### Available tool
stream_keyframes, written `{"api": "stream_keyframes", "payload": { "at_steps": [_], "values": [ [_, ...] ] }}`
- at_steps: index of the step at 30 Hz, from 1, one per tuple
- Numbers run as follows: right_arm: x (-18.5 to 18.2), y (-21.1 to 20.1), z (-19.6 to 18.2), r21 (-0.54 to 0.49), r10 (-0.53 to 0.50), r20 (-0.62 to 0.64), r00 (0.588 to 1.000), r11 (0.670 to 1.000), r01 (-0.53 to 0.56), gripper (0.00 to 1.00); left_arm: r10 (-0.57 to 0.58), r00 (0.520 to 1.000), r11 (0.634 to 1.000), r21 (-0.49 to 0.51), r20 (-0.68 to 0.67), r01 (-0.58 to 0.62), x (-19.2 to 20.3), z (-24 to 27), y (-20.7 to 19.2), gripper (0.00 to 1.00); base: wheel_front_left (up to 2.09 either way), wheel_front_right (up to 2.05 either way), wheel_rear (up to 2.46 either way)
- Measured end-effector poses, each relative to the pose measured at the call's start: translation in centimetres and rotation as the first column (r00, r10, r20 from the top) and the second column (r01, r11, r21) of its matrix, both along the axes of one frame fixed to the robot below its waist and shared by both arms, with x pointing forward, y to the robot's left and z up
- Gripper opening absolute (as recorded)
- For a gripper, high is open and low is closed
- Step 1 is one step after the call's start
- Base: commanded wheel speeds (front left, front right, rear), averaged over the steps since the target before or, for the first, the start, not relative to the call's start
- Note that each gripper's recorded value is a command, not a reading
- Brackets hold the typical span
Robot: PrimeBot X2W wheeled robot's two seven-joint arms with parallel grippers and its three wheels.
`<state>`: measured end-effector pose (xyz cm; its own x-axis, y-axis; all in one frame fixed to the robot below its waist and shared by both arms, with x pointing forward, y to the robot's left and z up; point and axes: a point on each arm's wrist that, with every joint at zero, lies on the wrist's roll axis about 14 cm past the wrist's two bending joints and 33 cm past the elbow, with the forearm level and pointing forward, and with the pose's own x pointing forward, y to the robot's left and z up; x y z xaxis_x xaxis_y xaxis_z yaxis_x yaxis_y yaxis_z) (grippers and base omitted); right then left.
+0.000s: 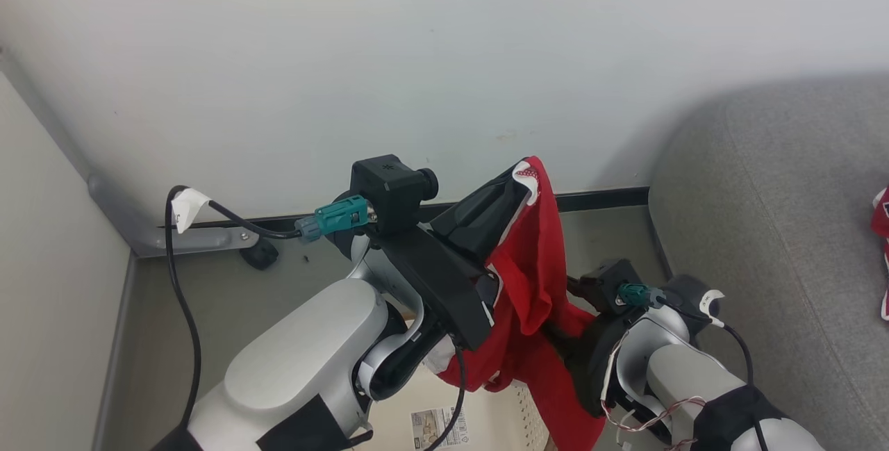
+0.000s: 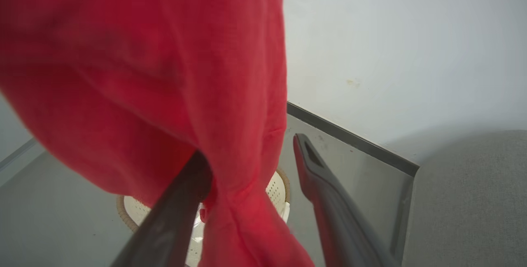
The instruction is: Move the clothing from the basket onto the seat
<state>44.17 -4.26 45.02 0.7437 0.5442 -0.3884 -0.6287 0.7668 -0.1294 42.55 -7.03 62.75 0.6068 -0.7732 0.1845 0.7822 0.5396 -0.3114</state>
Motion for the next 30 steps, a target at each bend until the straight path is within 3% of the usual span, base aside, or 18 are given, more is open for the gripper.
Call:
{"api": "stream_keyframes", "payload": {
  "at_steps": [1, 8, 14, 21, 22, 23, 24, 25, 30],
  "values": [
    [-0.1, 0.1, -0.1, 0.006, 0.002, -0.002, 1.0, 1.0, -0.002, 0.0, 0.001, 1.0, 1.0, 0.0, 0.001, -0.001, 0.0, 0.0, 0.0, 0.0, 0.0, 0.0, 0.0],
    [0.6, -0.7, 0.0, 0.072, -0.057, -0.006, 0.998, 0.996, 0.057, 0.0, 0.018, 1.0, 1.0, 0.01, 0.001, -0.018, 0.3, -0.2, 0.7, 0.0, 0.0, 0.0, 0.0],
    [3.1, -3.9, 3.0, 0.235, -0.222, 0.04, 0.974, 0.95, 0.206, 0.0, 0.031, 0.999, 0.999, 0.035, -0.031, -0.03, 0.4, -1.6, 1.1, 0.0, 0.0, 0.0, 0.0],
    [3.7, -5.7, 4.1, 0.297, -0.288, 0.058, 0.956, 0.919, 0.259, 0.0, 0.032, 0.998, 0.998, 0.048, -0.063, -0.029, 0.1, -3.1, 1.3, 0.0, 0.0, 0.0, 0.0],
    [3.7, -5.7, 4.1, 0.297, -0.288, 0.058, 0.956, 0.919, 0.259, 0.0, 0.032, 0.998, 0.998, 0.048, -0.063, -0.029, 0.1, -3.1, 1.3, 0.12, 0.0, 0.0, 0.0],
    [3.7, -5.9, 4.4, 0.308, -0.293, 0.067, 0.954, 0.915, 0.26, 0.0, 0.03, 0.998, 0.998, 0.049, -0.062, -0.027, 0.1, -3.0, 1.3, 0.43, 0.0, 0.0, 0.0],
    [3.8, -6.0, 4.7, 0.313, -0.298, 0.071, 0.952, 0.913, 0.262, 0.0, 0.029, 0.998, 0.998, 0.049, -0.063, -0.026, 0.1, -3.1, 1.3, 0.89, 0.0, 0.0, 0.0],
    [3.9, -6.3, 4.9, 0.319, -0.306, 0.073, 0.949, 0.909, 0.268, 0.0, 0.028, 0.998, 0.998, 0.05, -0.064, -0.025, 0.1, -3.1, 1.2, 1.0, 0.0, 0.0, 0.0],
    [4.2, -7.9, 6.5, 0.379, -0.361, 0.088, 0.928, 0.874, 0.304, 0.0, 0.033, 0.995, 0.997, 0.071, -0.096, -0.026, -0.3, -4.6, 1.6, 1.0, 0.0, 0.0, 0.0]
  ]
}}
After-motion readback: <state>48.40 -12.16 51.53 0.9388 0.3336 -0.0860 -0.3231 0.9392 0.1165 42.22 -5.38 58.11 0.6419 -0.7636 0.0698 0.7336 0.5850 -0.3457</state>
